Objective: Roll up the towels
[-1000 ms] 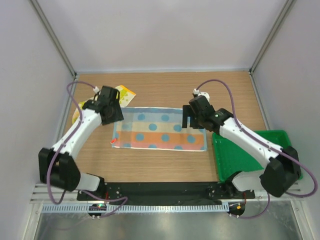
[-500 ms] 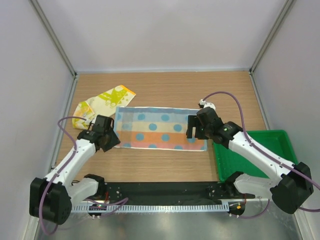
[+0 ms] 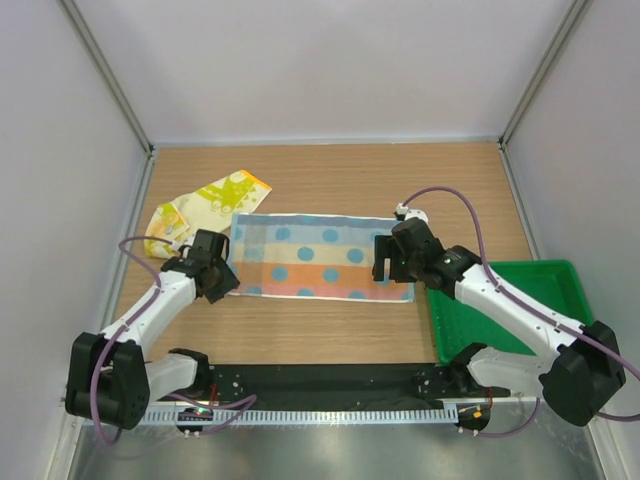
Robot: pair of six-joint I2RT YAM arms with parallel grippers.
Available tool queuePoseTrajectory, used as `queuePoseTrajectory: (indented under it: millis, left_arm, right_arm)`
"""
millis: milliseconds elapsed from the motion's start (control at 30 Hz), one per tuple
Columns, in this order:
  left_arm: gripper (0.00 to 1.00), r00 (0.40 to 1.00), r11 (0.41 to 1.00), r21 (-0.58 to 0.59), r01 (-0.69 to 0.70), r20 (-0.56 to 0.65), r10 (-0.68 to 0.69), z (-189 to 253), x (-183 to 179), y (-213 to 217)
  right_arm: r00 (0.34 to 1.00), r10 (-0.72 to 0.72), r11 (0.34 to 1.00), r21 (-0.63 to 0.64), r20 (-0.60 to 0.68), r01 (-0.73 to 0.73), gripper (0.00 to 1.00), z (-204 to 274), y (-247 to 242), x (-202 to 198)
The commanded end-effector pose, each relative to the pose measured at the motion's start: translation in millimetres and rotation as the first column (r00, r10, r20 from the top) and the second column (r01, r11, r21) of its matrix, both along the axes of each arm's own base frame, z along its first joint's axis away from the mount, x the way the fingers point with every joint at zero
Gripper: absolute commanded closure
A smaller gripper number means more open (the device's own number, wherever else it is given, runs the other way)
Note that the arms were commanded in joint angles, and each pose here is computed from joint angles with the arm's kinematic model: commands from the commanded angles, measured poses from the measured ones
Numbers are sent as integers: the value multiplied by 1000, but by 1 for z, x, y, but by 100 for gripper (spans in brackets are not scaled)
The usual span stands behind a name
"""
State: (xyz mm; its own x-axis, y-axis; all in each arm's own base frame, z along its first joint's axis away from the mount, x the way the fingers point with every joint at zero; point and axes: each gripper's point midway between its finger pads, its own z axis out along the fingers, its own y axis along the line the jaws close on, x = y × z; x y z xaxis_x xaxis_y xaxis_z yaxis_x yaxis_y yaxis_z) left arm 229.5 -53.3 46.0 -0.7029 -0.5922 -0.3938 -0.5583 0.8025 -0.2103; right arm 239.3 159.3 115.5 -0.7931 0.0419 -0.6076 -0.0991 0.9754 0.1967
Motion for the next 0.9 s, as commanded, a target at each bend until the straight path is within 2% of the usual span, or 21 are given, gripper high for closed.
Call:
queuePoseTrajectory:
  millis: [0, 433, 800, 867]
  left_arm:
    - [59, 998, 998, 31, -49, 36, 47, -1, 9, 10]
    - [62, 998, 999, 10, -52, -18, 52, -23, 17, 11]
    - [65, 997, 996, 58, -72, -27, 74, -25, 18, 19]
    - [68, 997, 995, 64, -72, -27, 73, -26, 19, 20]
  right_arm:
    - [1000, 10, 1000, 20, 24, -11, 15, 2, 7, 6]
    - [1000, 15, 1000, -4, 4, -15, 15, -9, 7, 7]
    - [999, 31, 999, -19, -28, -32, 15, -21, 10, 7]
    - [999, 35, 999, -17, -28, -35, 15, -21, 11, 8]
